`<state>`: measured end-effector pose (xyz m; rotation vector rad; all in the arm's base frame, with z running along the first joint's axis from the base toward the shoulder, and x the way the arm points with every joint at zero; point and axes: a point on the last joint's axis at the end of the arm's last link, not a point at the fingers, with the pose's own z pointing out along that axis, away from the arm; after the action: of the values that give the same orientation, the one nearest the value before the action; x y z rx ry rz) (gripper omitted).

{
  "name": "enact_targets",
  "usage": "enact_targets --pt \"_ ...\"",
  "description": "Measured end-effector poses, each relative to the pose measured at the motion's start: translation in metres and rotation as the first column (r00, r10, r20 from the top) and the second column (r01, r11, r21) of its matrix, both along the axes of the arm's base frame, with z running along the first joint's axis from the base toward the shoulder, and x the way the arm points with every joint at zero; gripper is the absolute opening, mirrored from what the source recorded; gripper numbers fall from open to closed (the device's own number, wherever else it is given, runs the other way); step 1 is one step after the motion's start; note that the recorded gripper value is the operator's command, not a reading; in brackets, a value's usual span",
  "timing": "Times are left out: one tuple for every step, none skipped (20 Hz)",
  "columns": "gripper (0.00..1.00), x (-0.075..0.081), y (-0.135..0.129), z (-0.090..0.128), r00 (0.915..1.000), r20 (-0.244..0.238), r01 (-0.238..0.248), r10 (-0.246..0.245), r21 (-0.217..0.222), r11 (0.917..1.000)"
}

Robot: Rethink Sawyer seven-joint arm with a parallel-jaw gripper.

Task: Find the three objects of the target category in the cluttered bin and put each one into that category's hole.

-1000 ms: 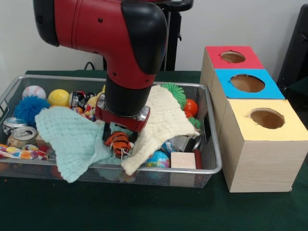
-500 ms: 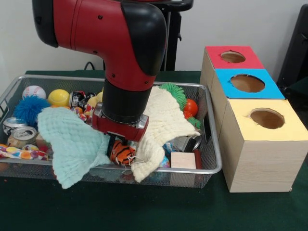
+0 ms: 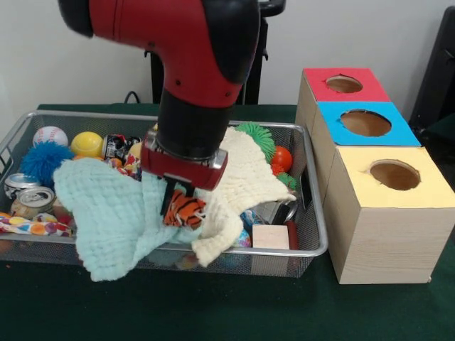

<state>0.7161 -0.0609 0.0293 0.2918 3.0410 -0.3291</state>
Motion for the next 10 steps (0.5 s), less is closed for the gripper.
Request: enact_targets --pt "0.00 0.003 0.003 0.013 0.9999 0.015 -0.006 0.006 -0.008 1.0000" --pt "0.00 0.005 0.004 0.020 0.9997 0.022 -0.008 0.008 -0.012 0.9999" --pt "0.00 0.008 0.008 0.035 0.9992 0.039 -0.011 0.012 -0.018 0.9998" --pt "0.00 0.011 0.010 0.047 0.9984 0.055 -0.013 0.014 -0.021 0.9997" --pt "0.00 0.015 0.015 0.068 0.9967 0.079 -0.014 0.015 -0.024 0.9996" --pt "0.00 0.017 0.017 0.080 0.9954 0.095 -0.012 0.015 -0.024 0.9996" --pt "0.00 0.018 0.019 0.091 0.9941 0.108 -0.007 0.009 -0.019 0.9998" --pt "0.00 0.019 0.022 0.103 0.9926 0.121 -0.002 0.003 -0.014 0.9999" --pt "0.00 0.020 0.024 0.117 0.9905 0.137 0.010 -0.010 -0.002 0.9999" --pt "0.00 0.020 0.026 0.125 0.9893 0.145 0.017 -0.017 0.005 0.9999"
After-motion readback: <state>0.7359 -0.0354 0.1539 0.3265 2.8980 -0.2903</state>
